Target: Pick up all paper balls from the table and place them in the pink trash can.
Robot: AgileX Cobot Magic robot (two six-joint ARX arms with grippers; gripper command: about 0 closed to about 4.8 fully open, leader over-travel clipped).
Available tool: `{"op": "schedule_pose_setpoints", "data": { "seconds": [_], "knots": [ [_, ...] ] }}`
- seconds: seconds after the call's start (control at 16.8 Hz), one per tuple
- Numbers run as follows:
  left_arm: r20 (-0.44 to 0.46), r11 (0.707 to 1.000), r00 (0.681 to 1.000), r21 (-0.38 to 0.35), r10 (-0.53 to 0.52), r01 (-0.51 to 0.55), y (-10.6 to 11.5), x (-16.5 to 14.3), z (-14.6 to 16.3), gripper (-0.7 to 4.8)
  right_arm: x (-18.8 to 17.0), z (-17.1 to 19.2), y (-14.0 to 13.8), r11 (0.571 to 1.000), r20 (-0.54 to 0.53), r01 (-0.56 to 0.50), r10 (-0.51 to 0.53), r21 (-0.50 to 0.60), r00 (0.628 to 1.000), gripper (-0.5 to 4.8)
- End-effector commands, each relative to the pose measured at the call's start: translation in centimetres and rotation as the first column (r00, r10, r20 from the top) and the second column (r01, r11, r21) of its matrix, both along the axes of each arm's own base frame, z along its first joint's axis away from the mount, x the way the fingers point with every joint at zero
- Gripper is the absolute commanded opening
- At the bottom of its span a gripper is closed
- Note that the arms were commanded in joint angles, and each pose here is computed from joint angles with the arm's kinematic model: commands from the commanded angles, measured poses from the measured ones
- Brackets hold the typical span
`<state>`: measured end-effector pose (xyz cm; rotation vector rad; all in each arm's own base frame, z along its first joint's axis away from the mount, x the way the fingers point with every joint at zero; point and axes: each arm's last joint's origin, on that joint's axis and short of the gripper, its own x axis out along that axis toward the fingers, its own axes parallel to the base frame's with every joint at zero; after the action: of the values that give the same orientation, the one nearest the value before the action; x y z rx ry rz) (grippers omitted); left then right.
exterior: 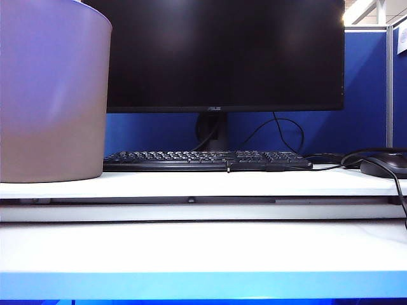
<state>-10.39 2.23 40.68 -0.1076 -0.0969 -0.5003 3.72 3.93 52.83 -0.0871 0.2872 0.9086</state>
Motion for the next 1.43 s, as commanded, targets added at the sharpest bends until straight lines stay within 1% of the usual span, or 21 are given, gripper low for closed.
{"op": "schedule_pose_setpoints", "data": {
  "seconds": [0.06,0.12,0.18,0.24,0.3,0.36,0.42,0.54,0.59,0.65,0.77,0.83,0.95,1.01,1.13,1.25,1.37,1.43],
  "knots": [
    [-0.111,1.000,0.994,0.020,0.023,-0.021,-0.4,0.5,-1.1,-0.06,-3.3,-3.2,-3.2,0.986,-0.071,0.149,-0.144,0.078,0.987,-0.05],
    [-0.156,1.000,0.987,0.015,0.025,-0.023,-0.5,0.9,-1.6,-0.06,-3.9,-4.6,-3.7,0.980,-0.102,0.175,-0.165,0.096,0.981,-0.05],
    [-0.202,1.000,0.979,-0.006,0.012,-0.014,-0.6,1.5,-2.0,-0.06,-4.5,-5.9,-4.2,0.975,-0.137,0.182,-0.165,0.124,0.977,-0.05],
    [-0.245,0.999,0.969,-0.034,-0.027,0.019,-0.9,2.1,-2.6,-0.06,-5.0,-7.1,-4.5,0.972,-0.156,0.181,-0.157,0.153,0.975,-0.05],
    [-0.278,0.997,0.958,-0.053,-0.070,0.057,-1.2,2.7,-3.3,-0.06,-5.5,-8.7,-4.9,0.966,-0.163,0.178,-0.148,0.189,0.975,-0.05],
    [-0.289,0.997,0.955,-0.050,-0.073,0.061,-1.4,3.5,-4.3,-0.06,-5.8,-11.0,-5.1,0.949,-0.134,0.185,-0.155,0.254,0.979,-0.05],
    [-0.272,0.997,0.960,-0.055,-0.071,0.058,-1.6,4.1,-4.9,-0.06,-5.7,-12.4,-5.1,0.939,-0.085,0.196,-0.179,0.283,0.980,-0.05],
    [-0.237,0.996,0.970,-0.079,-0.055,0.037,-2.1,5.5,-6.0,-0.06,-4.9,-15.2,-4.7,0.913,0.017,0.227,-0.247,0.340,0.969,-0.05],
    [-0.215,0.996,0.975,-0.086,-0.053,0.035,-2.2,6.2,-6.5,-0.06,-4.3,-16.5,-4.2,0.903,0.058,0.212,-0.251,0.374,0.966,-0.05],
    [-0.199,0.994,0.979,-0.104,-0.052,0.032,-2.4,7.1,-7.1,-0.06,-3.4,-18.1,-3.5,0.889,0.093,0.195,-0.254,0.414,0.963,-0.05],
    [-0.169,0.989,0.982,-0.138,-0.078,0.055,-2.9,9.1,-8.2,-0.06,-1.3,-21.2,-2.1,0.857,0.134,0.210,-0.305,0.470,0.943,-0.05],
    [-0.148,0.988,0.986,-0.141,-0.079,0.058,-3.2,10.2,-8.8,-0.06,-0.3,-22.5,-1.4,0.853,0.158,0.217,-0.325,0.474,0.933,-0.05],
    [-0.097,0.986,0.991,-0.148,-0.088,0.073,-3.6,12.1,-9.9,-0.06,1.5,-25.3,0.1,0.855,0.213,0.198,-0.332,0.478,0.919,-0.05],
    [-0.070,0.984,0.992,-0.150,-0.104,0.092,-3.8,13.1,-10.6,-0.06,2.2,-26.7,0.6,0.859,0.261,0.187,-0.341,0.477,0.903,-0.05],
    [-0.053,0.985,0.994,-0.151,-0.097,0.088,-4.1,14.5,-12.2,-0.06,3.1,-29.2,1.2,0.867,0.327,0.177,-0.354,0.465,0.876,-0.05],
    [-0.069,0.987,0.995,-0.148,-0.074,0.064,-4.3,15.9,-14.0,-0.06,3.6,-31.0,1.5,0.867,0.321,0.214,-0.381,0.451,0.867,-0.05],
    [-0.131,0.987,0.991,-0.161,-0.043,0.022,-4.4,16.7,-15.6,-0.06,3.8,-31.6,1.6,0.869,0.310,0.228,-0.384,0.439,0.870,-0.05],
    [-0.188,0.984,0.981,-0.176,-0.044,0.010,-4.4,16.9,-16.3,-0.06,3.8,-31.6,1.6,0.868,0.310,0.227,-0.385,0.441,0.869,-0.05]
  ]
}}
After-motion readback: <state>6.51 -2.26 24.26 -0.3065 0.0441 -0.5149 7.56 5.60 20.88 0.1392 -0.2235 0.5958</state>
